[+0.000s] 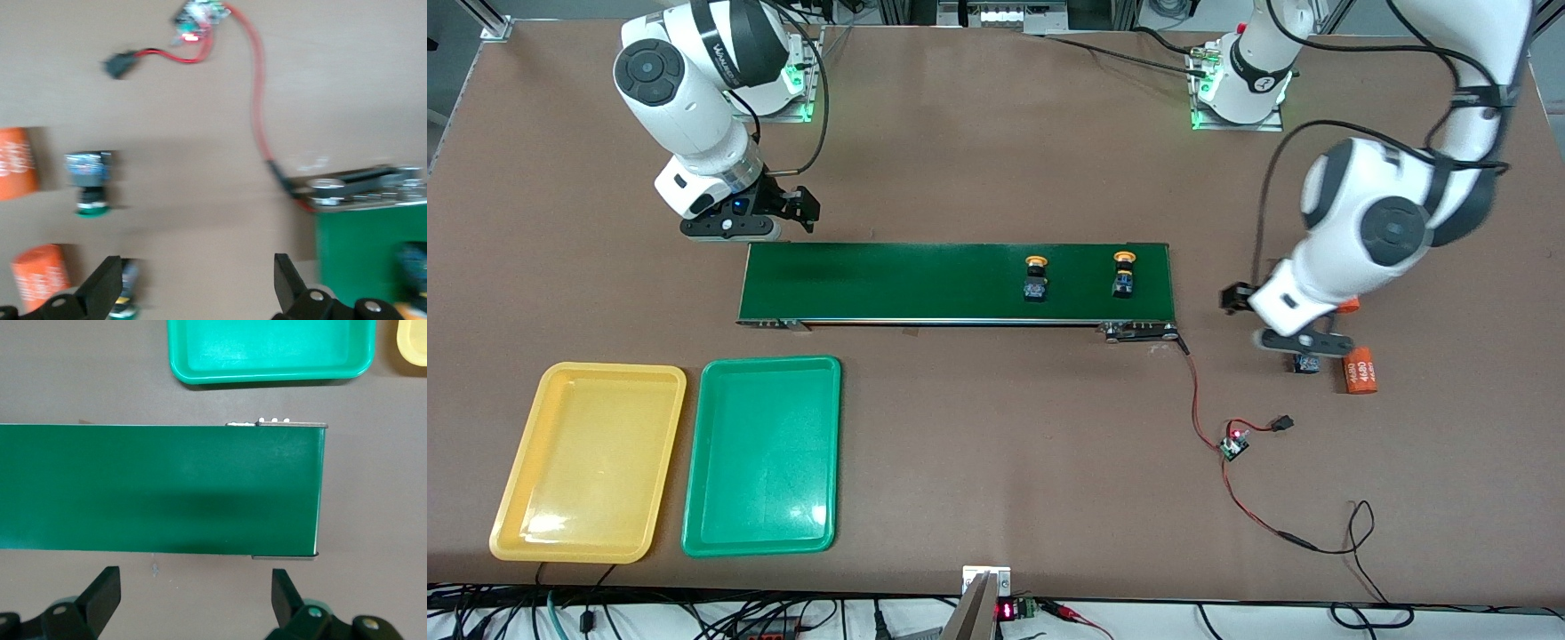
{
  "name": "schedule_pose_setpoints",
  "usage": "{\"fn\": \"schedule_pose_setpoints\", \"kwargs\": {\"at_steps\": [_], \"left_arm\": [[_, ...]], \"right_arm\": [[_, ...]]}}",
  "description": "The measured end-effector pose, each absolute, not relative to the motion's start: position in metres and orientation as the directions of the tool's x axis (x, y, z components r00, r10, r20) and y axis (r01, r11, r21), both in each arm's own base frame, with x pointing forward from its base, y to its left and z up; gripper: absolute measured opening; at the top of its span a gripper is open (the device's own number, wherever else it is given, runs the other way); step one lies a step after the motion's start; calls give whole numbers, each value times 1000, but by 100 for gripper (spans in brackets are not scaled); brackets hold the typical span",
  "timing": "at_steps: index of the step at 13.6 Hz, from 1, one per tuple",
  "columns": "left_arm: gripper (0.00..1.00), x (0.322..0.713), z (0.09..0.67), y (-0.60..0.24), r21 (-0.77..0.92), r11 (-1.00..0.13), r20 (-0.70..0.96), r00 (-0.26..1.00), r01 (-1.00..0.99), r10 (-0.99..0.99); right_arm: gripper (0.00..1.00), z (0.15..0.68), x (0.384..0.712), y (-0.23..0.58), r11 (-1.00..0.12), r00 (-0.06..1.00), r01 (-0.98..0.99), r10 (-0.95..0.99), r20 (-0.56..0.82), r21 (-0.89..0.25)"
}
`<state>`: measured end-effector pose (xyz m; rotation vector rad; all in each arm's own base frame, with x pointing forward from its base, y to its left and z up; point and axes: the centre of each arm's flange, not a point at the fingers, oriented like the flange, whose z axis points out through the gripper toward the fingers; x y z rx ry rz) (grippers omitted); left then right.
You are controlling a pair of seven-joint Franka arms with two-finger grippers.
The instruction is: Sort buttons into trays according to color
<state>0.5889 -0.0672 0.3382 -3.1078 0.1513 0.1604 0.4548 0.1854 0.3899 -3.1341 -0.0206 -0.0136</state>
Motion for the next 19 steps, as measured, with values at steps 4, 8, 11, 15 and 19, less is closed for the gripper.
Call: {"fn": "schedule_pose_setpoints", "kwargs": {"at_steps": [4, 8, 11, 15, 19], "left_arm": [[100, 585, 312, 23, -29, -992, -209, 971, -125, -116], [100, 569, 292, 100, -33, -995, -285, 955, -94, -81], [100, 553, 262, 124, -34, -996, -300, 951, -85, -71], [100, 515, 197, 129, -55, -995, -196, 978, -85, -73], [92, 486, 165, 133, -53, -993, -176, 980, -107, -96]], "right_arm": [[100, 390, 455, 185, -1000, 1000, 12, 12, 9, -7], [100, 390, 455, 184, -1000, 1000, 11, 11, 9, -8], [100, 390, 456, 183, -1000, 1000, 11, 11, 8, -8], [100, 382, 457, 190, -1000, 1000, 23, 23, 8, -10], [100, 371, 458, 227, -1000, 1000, 2, 2, 4, -19]]}}
